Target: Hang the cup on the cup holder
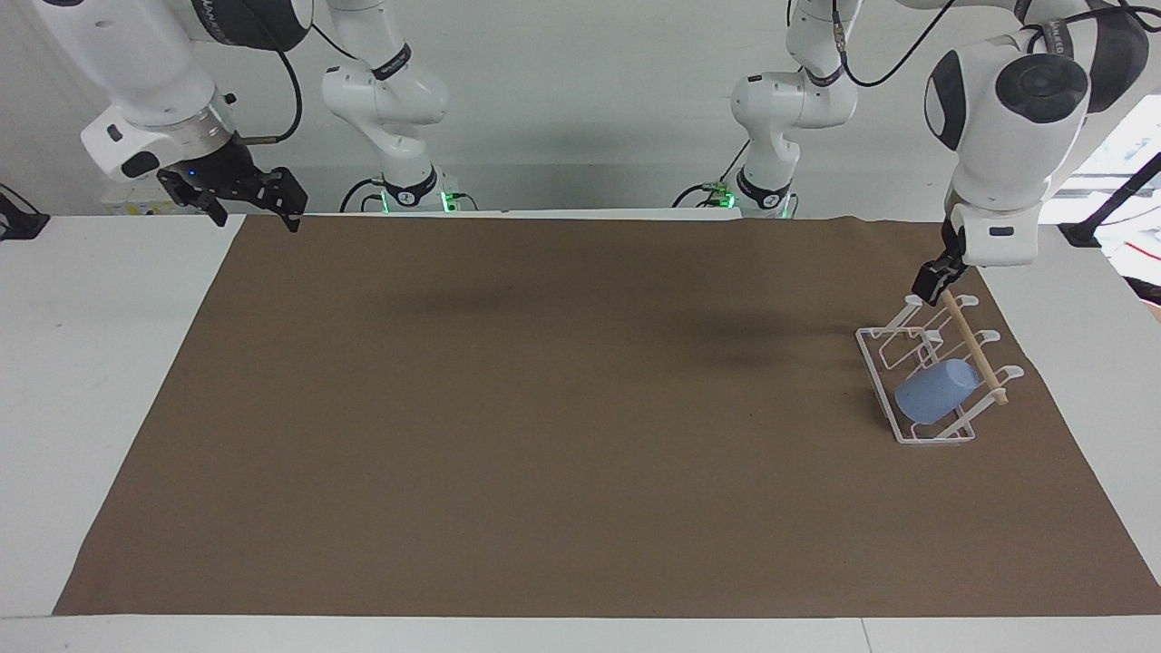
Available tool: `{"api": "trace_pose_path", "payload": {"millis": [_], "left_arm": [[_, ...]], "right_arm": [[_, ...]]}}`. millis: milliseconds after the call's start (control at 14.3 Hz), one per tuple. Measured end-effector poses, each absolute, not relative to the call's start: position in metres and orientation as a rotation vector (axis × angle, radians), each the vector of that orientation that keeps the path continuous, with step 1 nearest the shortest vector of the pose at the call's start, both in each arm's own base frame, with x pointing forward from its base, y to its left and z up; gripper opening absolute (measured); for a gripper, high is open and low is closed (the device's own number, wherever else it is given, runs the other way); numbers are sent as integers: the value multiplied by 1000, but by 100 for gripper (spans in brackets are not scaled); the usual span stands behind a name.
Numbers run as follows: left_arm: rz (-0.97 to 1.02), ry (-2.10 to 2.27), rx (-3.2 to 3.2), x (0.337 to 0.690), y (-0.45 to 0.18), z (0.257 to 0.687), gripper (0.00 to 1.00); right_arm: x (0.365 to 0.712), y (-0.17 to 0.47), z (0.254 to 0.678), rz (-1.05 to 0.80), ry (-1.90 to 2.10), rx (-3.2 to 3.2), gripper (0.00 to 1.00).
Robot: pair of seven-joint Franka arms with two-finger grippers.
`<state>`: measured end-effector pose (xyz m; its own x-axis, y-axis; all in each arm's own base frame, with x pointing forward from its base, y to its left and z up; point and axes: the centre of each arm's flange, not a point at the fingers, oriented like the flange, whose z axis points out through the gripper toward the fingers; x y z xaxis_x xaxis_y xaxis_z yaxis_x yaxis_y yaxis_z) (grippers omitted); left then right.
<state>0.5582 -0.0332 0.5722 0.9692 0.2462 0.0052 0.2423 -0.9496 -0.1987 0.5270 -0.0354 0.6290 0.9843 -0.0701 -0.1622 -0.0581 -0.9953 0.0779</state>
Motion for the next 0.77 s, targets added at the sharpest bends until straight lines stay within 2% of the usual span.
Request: {"api": "trace_pose_path", "payload": {"millis": [280,770], "left_arm": [[102,-9,-3063,553,-23,600,100],[119,128,-3089,550,-50,618,100]], "right_arm": [[527,-35,629,-254,-99,3056,100],[527,-35,629,-254,-98,3056,100]]}}
